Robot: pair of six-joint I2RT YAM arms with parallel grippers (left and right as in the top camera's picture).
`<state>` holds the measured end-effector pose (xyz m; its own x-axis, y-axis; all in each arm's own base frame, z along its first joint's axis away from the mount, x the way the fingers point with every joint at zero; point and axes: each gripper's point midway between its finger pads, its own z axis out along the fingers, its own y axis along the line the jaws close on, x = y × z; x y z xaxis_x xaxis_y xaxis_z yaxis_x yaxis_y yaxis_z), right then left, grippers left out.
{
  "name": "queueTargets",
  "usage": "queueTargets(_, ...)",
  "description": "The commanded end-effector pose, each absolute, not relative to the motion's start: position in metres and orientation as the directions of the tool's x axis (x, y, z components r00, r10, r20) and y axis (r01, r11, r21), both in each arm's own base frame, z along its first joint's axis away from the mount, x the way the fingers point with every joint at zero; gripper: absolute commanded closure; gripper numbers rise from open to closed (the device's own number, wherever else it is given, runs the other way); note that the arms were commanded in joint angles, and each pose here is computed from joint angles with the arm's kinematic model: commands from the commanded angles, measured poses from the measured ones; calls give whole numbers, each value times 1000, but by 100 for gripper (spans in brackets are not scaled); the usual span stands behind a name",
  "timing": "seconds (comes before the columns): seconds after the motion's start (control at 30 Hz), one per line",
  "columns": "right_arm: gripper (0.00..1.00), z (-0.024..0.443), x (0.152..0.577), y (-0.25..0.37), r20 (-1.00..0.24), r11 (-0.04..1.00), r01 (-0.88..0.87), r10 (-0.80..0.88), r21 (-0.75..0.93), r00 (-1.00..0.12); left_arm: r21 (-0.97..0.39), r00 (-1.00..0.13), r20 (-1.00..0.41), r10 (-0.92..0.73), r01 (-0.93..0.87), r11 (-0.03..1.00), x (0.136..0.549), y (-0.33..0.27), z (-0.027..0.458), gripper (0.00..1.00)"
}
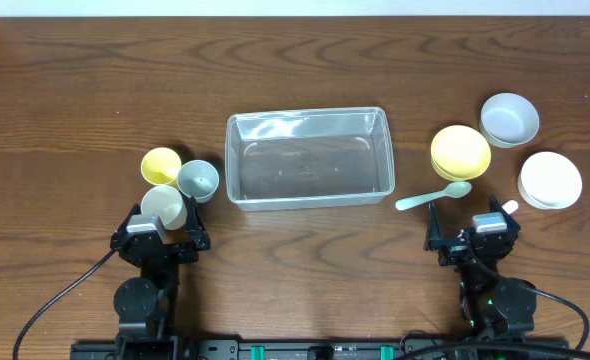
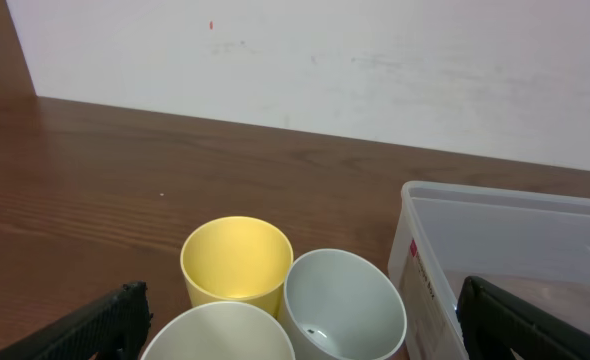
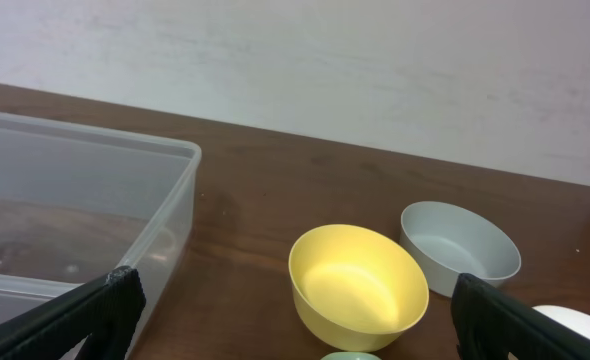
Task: Pack container
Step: 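Move both grippers forward toward the cups and bowls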
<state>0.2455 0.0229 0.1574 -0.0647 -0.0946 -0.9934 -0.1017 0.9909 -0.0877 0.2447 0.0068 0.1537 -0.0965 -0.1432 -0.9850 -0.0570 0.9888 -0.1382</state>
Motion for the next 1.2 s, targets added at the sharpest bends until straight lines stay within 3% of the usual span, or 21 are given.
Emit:
queueTargets(0.0, 1, 157, 245, 22, -992, 990, -102, -108, -101, -63, -122, -149, -980, -131, -70, 990, 244, 9, 136, 2)
queueTargets(0.2, 1, 157, 245, 22, -992, 990, -103, -106, -100, -63, -121, -149, -980, -131, -70, 990, 244, 9, 136, 2)
queueTargets(0.4, 1, 157, 245, 24, -995, 993, -101, 61, 69, -84, -187, -115, -974, -197, -89, 978, 244, 11, 145, 2)
queueTargets(0.6, 1, 177, 243, 27, -990, 990, -115, 64, 79, -126, -262, -214, -934, -285, -129, 956, 232, 11, 170, 2)
queueTargets(0.77, 1, 188, 252, 27, -952, 991, -102, 55, 89, -301, -246, -316, -905, -285, -158, 956, 235, 11, 219, 2)
queueTargets(0.87, 1, 195, 263, 31, -904, 989, -106, 46, 100, -426, -222, -435, -854, -285, -189, 956, 243, 11, 236, 2)
queueTargets(1.0, 1, 204, 279, 32, -790, 990, -85, 34, 109, -612, -168, -633, -720, -284, -238, 957, 252, 11, 245, 2)
queueTargets(1.17, 1, 208, 297, 34, -662, 991, -73, 17, 109, -749, -111, -785, -551, -285, -269, 957, 261, 10, 239, 2)
